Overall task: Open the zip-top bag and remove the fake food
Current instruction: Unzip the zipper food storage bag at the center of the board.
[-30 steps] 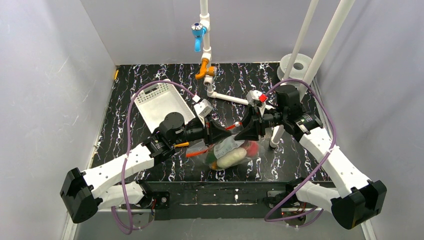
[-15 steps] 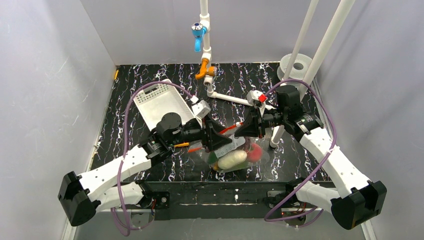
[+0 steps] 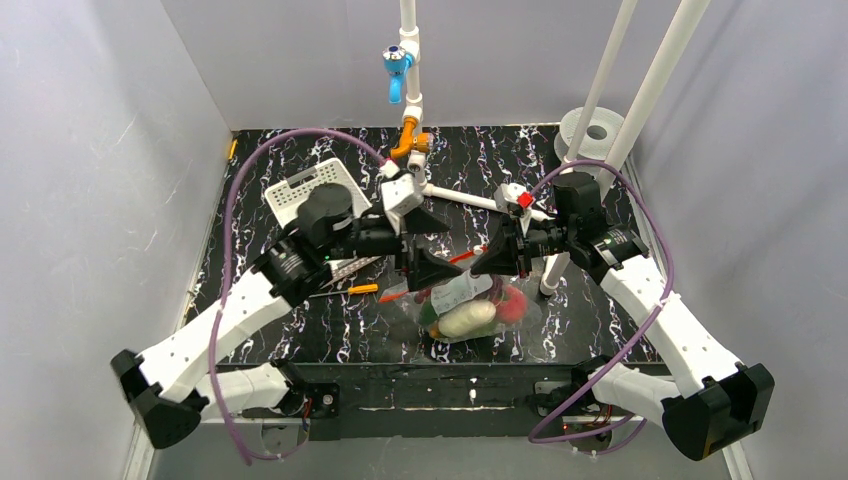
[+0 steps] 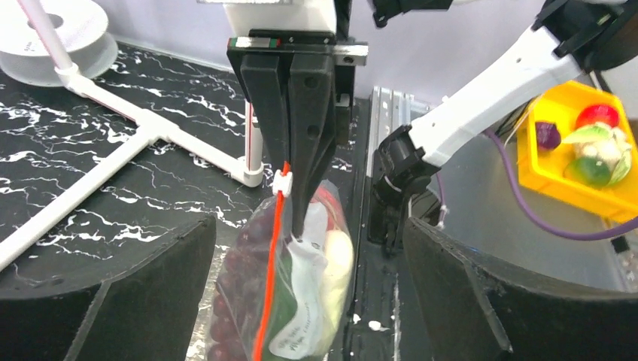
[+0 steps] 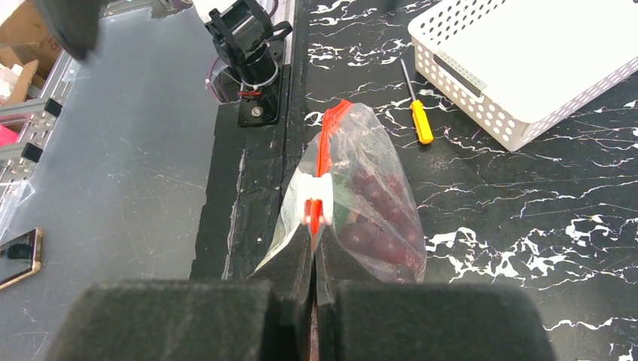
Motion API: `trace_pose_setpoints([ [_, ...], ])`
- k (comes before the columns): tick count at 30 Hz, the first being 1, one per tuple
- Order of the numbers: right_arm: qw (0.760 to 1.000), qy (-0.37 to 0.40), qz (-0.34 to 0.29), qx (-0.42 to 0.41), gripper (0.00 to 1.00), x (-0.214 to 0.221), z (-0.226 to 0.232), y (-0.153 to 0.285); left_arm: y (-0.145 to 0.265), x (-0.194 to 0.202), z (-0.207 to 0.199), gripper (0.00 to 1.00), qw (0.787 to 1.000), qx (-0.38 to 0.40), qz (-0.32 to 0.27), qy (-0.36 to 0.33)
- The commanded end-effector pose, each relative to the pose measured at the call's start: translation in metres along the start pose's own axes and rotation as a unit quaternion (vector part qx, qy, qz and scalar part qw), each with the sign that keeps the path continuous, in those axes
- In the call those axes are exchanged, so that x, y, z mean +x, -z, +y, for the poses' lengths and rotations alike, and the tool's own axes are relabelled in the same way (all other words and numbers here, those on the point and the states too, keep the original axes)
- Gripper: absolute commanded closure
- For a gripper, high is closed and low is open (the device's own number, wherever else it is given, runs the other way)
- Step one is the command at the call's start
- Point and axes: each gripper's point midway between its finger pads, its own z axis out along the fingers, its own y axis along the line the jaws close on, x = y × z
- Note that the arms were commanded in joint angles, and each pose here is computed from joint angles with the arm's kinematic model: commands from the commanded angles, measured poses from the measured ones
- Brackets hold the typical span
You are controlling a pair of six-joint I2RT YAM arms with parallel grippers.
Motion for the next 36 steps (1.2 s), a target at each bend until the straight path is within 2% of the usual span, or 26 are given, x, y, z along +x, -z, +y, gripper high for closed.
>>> trace_pose_setpoints([
  [1, 1.0, 0.027, -0.012, -0.008, 0.99, -0.01, 0.008, 0.005, -0.023, 0.02, 0.004, 0.1, 0.998, 0.052, 0.044, -0.011],
  [8, 1.0, 0.025, -0.012, -0.012, 0.99, -0.009, 0.009, 0.004, -0.046, 0.02, 0.014, 0.21, 0.997, 0.069, 0.033, -0.02],
  [10, 1.0, 0.023, -0.012, -0.014, 0.99, -0.009, 0.009, 0.004, -0.047, 0.021, 0.014, 0.28, 0.996, 0.076, 0.019, -0.035],
  [17, 1.0, 0.019, -0.009, -0.016, 0.99, -0.008, 0.006, 0.003, -0.045, 0.023, 0.014, 0.37, 0.995, 0.078, -0.013, -0.064],
  [21, 1.0, 0.019, -0.01, -0.018, 0.99, -0.008, 0.007, 0.003, -0.049, 0.023, 0.015, 0.46, 0.995, 0.083, -0.009, -0.059],
  [27, 1.0, 0.019, -0.01, -0.017, 0.99, -0.008, 0.007, 0.003, -0.055, 0.02, 0.013, 0.54, 0.995, 0.092, -0.022, -0.037],
  [32, 1.0, 0.019, -0.009, -0.016, 0.99, -0.007, 0.006, 0.003, -0.055, 0.023, 0.013, 0.67, 0.995, 0.091, -0.025, -0.026],
  [36, 1.0, 0.02, -0.01, -0.016, 0.99, -0.007, 0.006, 0.003, -0.055, 0.026, 0.012, 0.69, 0.995, 0.094, -0.022, -0.018],
])
